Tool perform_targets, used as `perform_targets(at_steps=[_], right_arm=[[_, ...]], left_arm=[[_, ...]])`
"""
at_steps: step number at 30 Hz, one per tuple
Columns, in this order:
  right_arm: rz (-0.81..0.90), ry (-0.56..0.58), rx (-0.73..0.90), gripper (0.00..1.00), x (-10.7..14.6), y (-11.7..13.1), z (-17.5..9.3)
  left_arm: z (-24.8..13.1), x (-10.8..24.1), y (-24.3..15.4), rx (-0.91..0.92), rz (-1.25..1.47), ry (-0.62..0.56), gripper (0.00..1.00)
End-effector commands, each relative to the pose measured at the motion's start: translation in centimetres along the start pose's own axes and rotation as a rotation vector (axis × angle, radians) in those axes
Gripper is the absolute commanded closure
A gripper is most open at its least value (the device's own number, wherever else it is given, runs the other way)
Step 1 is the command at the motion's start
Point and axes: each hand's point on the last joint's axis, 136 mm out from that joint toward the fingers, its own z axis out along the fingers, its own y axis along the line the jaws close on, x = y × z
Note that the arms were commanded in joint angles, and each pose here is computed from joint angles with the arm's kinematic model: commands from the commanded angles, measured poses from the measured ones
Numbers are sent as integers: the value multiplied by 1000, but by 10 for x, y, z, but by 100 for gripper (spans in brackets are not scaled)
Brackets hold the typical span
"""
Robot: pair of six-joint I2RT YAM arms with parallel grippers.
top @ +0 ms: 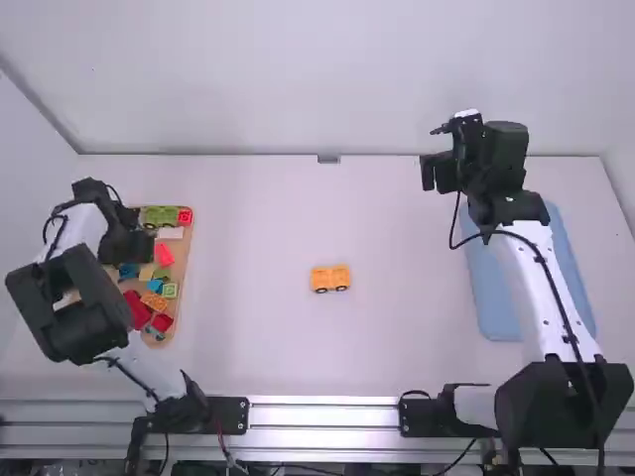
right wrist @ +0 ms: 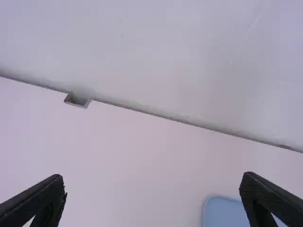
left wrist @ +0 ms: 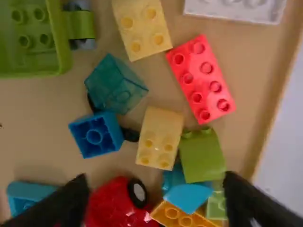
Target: Assemble lego blocks to make yellow taxi
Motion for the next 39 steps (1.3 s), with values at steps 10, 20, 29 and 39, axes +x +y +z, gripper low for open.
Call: perform_targets(at_steps=[10,20,29,39], right_arm=[[-1,-26,-3,2,-13,0,-3],[-9,-32,-14,2,-15,6,-3],[-24,-38,-34,1,-18,17,-2],[-28,-64,-29,2,-24,16,-2]], left_arm=[[26,14,5,103,41,35,46],[45,17,-1,138,42,63,57],[60,21,-5,138,44,51,56],[61,25,0,105,27,71,60]])
